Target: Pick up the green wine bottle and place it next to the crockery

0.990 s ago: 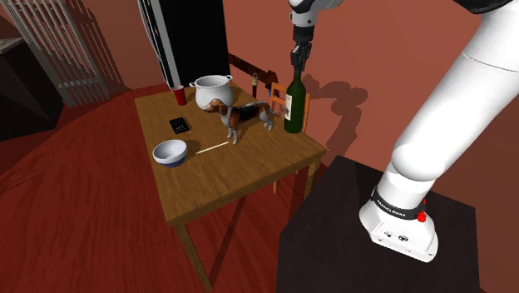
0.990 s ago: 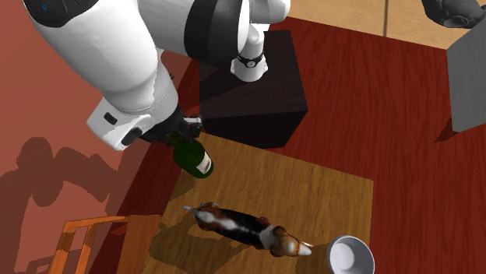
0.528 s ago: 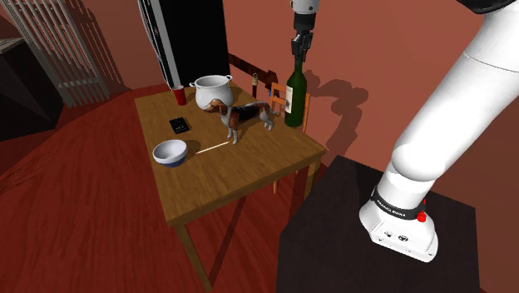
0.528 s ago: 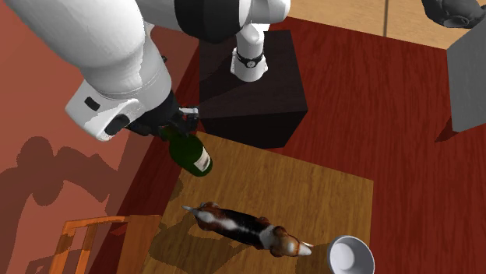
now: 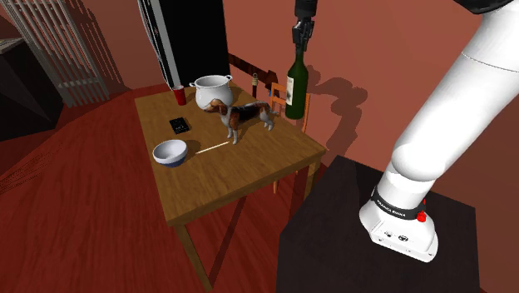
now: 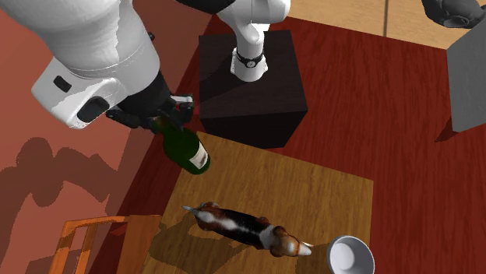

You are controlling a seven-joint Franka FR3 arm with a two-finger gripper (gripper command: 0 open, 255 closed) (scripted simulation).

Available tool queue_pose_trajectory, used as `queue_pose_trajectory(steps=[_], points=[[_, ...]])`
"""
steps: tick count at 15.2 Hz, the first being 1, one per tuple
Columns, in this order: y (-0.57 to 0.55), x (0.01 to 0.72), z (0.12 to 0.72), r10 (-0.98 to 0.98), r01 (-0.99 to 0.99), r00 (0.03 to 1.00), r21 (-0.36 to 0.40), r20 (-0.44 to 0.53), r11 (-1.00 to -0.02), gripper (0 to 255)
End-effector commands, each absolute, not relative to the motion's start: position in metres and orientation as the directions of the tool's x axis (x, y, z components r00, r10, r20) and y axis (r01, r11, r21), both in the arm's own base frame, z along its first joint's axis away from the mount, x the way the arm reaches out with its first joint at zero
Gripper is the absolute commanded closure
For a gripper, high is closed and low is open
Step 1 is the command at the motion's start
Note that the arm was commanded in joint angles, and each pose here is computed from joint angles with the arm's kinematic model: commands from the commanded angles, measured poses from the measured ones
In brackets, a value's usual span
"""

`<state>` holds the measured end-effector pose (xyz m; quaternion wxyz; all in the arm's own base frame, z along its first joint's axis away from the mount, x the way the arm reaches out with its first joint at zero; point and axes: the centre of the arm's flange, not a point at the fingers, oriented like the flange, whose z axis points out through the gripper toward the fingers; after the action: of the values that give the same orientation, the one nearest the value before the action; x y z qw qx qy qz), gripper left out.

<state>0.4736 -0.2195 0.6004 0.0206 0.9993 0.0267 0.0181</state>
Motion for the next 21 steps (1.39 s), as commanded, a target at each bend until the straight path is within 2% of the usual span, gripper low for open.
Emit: queue_pose_trajectory(steps=[1,21], points=[[-0.207,0.478,0.605,0.054,0.053,0.998,0.042,0.035,-0.998,255],[0.043,0.564,0.606,0.054,0.053,0.998,0.042,0.035,-0.998,255]])
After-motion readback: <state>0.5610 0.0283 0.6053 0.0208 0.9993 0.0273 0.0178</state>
